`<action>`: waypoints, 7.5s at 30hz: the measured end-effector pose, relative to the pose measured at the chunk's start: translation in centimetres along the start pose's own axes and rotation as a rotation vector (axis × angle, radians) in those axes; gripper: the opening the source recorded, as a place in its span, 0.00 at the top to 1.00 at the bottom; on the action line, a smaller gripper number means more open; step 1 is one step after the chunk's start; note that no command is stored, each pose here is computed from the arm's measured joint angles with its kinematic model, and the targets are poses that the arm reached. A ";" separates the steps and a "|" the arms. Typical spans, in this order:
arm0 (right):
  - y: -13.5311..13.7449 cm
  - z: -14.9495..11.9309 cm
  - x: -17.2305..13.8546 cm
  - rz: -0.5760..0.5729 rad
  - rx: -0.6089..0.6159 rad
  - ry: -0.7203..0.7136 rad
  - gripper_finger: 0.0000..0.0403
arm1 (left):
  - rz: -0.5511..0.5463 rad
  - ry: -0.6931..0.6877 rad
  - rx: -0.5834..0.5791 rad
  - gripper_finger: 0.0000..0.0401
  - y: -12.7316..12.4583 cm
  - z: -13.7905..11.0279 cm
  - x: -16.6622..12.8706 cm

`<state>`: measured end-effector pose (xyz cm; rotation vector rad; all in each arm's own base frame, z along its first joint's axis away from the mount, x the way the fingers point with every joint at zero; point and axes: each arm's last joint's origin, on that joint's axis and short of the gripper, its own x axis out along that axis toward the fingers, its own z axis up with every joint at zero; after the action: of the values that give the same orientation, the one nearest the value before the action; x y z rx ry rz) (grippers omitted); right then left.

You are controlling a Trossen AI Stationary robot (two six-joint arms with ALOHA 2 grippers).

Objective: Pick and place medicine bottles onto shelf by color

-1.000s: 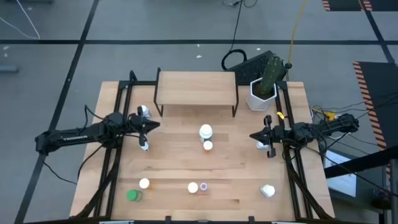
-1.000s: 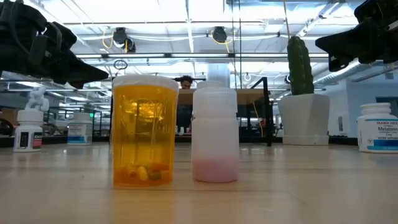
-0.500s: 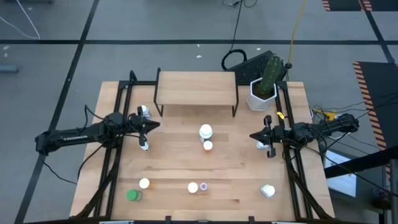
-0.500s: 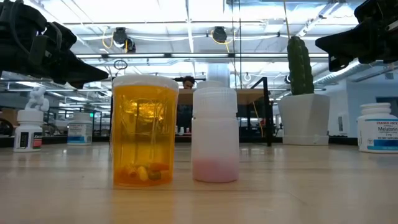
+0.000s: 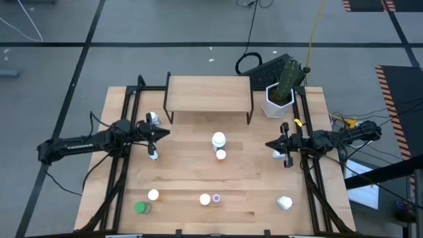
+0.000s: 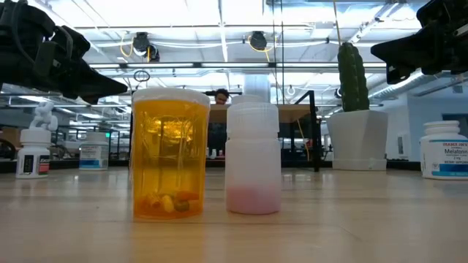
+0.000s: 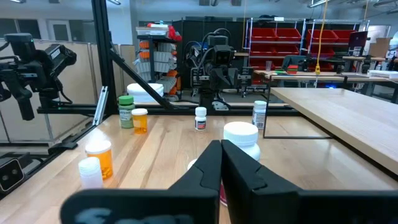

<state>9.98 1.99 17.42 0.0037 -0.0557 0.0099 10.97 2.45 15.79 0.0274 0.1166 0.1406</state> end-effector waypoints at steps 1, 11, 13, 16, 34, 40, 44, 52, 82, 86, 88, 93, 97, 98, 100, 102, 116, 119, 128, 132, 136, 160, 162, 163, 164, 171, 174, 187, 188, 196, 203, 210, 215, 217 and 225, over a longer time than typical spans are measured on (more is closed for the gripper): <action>0.0 0.0 0.0 0.000 0.000 0.000 1.00 | 0.000 0.000 0.000 0.91 0.0 0.0 0.0; 0.0 0.0 0.0 0.000 0.000 0.000 1.00 | 0.000 0.000 0.000 0.91 0.0 0.0 0.0; 0.0 0.0 0.0 0.000 0.000 0.000 1.00 | 0.000 0.000 0.000 0.91 0.0 0.0 0.0; 0.0 0.0 0.0 0.000 0.000 0.001 1.00 | 0.000 0.000 0.000 0.91 0.0 0.0 0.0; 0.0 0.0 0.0 0.000 0.000 0.000 1.00 | 0.000 0.000 0.000 0.91 0.0 0.0 0.0; 0.0 0.0 0.0 -0.001 -0.003 0.000 1.00 | 0.000 0.000 0.000 0.91 0.0 0.0 0.0; -0.1 0.4 0.0 -0.029 -0.027 -0.040 1.00 | 0.000 0.000 0.000 0.91 0.0 0.0 0.0; -0.1 0.7 0.0 -0.024 0.068 -0.068 1.00 | 0.000 0.000 0.000 0.91 0.0 0.0 0.0; -0.8 3.0 5.0 -0.344 -0.151 0.109 0.67 | 0.125 -0.240 0.005 0.91 0.4 2.3 -0.3; -0.7 3.2 6.9 -0.341 -0.200 0.068 0.56 | 0.129 -0.247 -0.044 0.91 0.4 2.4 -0.3; -0.7 3.2 7.9 -0.337 -0.183 0.090 0.52 | 0.146 -0.237 -0.045 0.91 0.5 2.3 -0.2; -0.6 3.8 10.7 -0.248 -0.108 0.238 0.43 | 0.191 -0.274 -0.045 0.91 0.7 2.7 -0.2; -0.6 4.4 13.1 -0.203 -0.123 0.283 0.38 | 0.207 -0.266 -0.091 0.91 0.7 2.6 -0.1; -0.8 4.6 13.7 -0.189 -0.126 0.293 0.37 | 0.205 -0.248 -0.113 0.91 0.7 2.4 0.0; -1.2 4.7 14.9 -0.147 -0.124 0.343 0.35 | 0.194 -0.192 -0.148 0.91 0.7 1.8 0.3; -1.7 4.8 16.1 -0.113 -0.116 0.395 0.32 | 0.188 -0.125 -0.165 0.91 0.6 1.2 0.5; -5.4 5.4 21.1 0.009 0.023 0.412 0.18 | 0.221 -0.020 -0.082 0.76 0.7 0.2 1.7; -5.5 4.3 21.5 0.014 0.002 0.452 0.17 | 0.252 0.009 -0.081 0.69 0.8 -0.1 1.9; -5.8 0.9 22.4 0.019 -0.001 0.566 0.17 | 0.233 0.041 -0.098 0.59 0.7 -0.4 2.1; -5.8 0.2 22.6 0.026 -0.015 0.590 0.17 | 0.230 0.040 -0.118 0.59 0.7 -0.4 2.1; -5.9 -0.2 22.6 0.027 -0.026 0.608 0.18 | 0.213 0.041 -0.173 0.59 0.7 -0.5 2.1; -6.7 8.5 22.1 -0.058 -0.096 0.412 0.44 | 0.088 -0.079 -0.176 0.60 0.2 0.7 2.2; -7.7 10.7 21.9 -0.150 -0.151 0.412 0.44 | 0.085 -0.077 -0.176 0.60 0.1 0.7 2.2; -8.3 11.6 21.9 -0.193 -0.177 0.424 0.44 | 0.084 -0.074 -0.177 0.60 0.1 0.7 2.2; -8.9 12.7 21.9 -0.228 -0.202 0.436 0.44 | 0.084 -0.074 -0.180 0.60 0.1 0.7 2.2; -14.0 17.8 20.3 -0.408 -0.221 0.480 0.39 | 0.041 -0.065 -0.182 0.60 0.0 0.6 2.2; -16.7 17.8 19.0 -0.500 -0.174 0.514 0.39 | 0.040 -0.063 -0.185 0.60 0.0 0.6 2.2; -23.6 14.7 16.7 -0.603 0.033 0.603 0.40 | 0.113 0.006 -0.147 0.60 0.2 0.4 2.3; -23.7 14.6 16.6 -0.604 0.040 0.606 0.40 | 0.111 0.008 -0.141 0.60 0.1 0.4 2.3; -23.7 14.2 16.5 -0.599 0.060 0.630 0.31 | 0.112 0.002 -0.130 0.60 0.1 0.5 2.3; -23.4 14.5 16.4 -0.584 0.008 0.638 0.15 | 0.196 0.062 -0.210 0.56 0.3 0.4 2.4; -21.6 16.5 16.4 -0.551 -0.043 0.564 0.12 | 0.312 0.400 -0.117 0.47 0.8 4.5 1.8; -18.7 16.6 16.3 -0.468 -0.002 0.549 0.11 | 0.434 0.511 -0.206 0.45 1.0 7.5 0.2; -17.4 16.4 16.5 -0.429 -0.010 0.545 0.11 | 0.519 0.471 -0.248 0.45 1.3 8.0 0.0; -12.7 16.8 16.3 -0.312 -0.024 0.434 0.11 | 0.842 0.474 -0.327 0.42 2.4 4.8 -0.3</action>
<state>25.43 -10.65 35.10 -0.0133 0.3792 -0.3014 10.89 4.66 20.72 -0.2898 0.5521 1.0075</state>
